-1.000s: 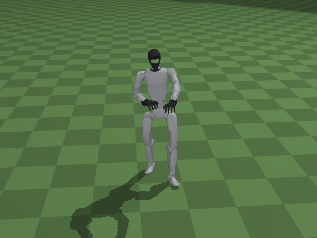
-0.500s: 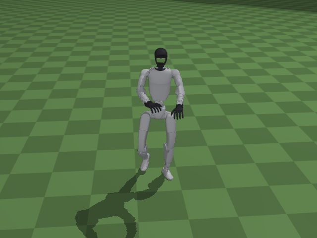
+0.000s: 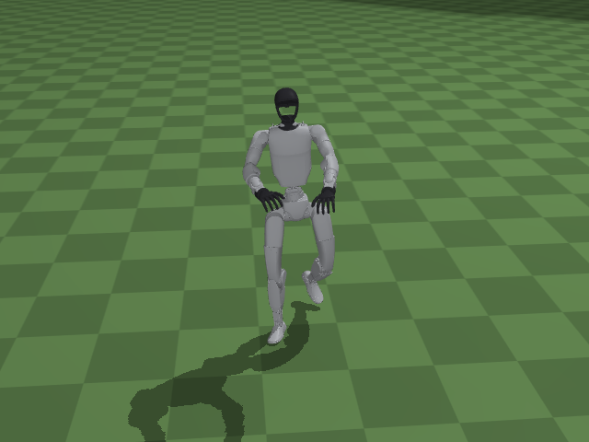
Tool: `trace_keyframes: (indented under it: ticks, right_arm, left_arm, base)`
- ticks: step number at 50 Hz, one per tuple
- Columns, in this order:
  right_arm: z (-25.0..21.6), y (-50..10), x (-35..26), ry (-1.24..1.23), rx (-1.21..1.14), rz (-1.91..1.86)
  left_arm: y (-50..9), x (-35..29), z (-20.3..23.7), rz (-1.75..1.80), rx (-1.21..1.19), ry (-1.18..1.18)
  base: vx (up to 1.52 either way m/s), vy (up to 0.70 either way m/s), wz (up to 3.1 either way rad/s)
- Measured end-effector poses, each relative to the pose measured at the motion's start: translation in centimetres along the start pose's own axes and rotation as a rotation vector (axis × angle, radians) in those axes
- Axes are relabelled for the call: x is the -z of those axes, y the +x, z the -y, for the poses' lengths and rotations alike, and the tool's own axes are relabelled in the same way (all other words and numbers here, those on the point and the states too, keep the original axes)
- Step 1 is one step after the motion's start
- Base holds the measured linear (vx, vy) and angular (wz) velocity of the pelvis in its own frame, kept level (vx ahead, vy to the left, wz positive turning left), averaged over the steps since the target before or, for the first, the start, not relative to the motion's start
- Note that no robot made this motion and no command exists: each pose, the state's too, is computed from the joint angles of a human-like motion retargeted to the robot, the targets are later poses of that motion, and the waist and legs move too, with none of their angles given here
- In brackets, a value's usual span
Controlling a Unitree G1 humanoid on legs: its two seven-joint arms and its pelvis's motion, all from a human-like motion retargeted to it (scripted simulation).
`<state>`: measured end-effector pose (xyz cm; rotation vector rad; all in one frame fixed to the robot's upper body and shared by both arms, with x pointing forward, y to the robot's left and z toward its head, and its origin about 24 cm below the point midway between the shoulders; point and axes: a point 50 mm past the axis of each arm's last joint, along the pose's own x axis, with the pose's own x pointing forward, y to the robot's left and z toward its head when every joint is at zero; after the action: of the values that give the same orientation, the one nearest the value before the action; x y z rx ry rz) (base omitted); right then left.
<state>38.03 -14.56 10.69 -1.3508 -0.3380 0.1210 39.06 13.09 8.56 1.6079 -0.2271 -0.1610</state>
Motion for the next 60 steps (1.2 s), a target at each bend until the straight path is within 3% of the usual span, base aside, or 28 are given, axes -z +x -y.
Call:
trace_keyframes:
  ticks: [22,35,47,60]
  right_arm:
    - [3.1,1.1,-1.1,0.036,0.121,0.055]
    - [-0.9,-0.8,-0.9,0.126,0.027,0.018]
    - [0.8,-0.2,-1.0,0.091,0.056,0.065]
    - [1.5,0.1,0.5,-0.021,0.044,0.001]
  left_arm:
    - [0.6,1.6,-3.7,0.006,-0.129,-0.031]
    - [-0.7,1.7,-0.5,0.029,-0.001,0.035]
    - [-0.2,1.4,-1.4,0.026,-0.042,0.049]
    - [0.2,0.4,-1.5,-0.020,-0.071,-0.088]
  base:
    - [0.49,-0.04,-0.41]
    - [0.62,0.13,-0.13]
    - [0.45,0.08,0.43]
    - [0.50,-0.11,0.35]
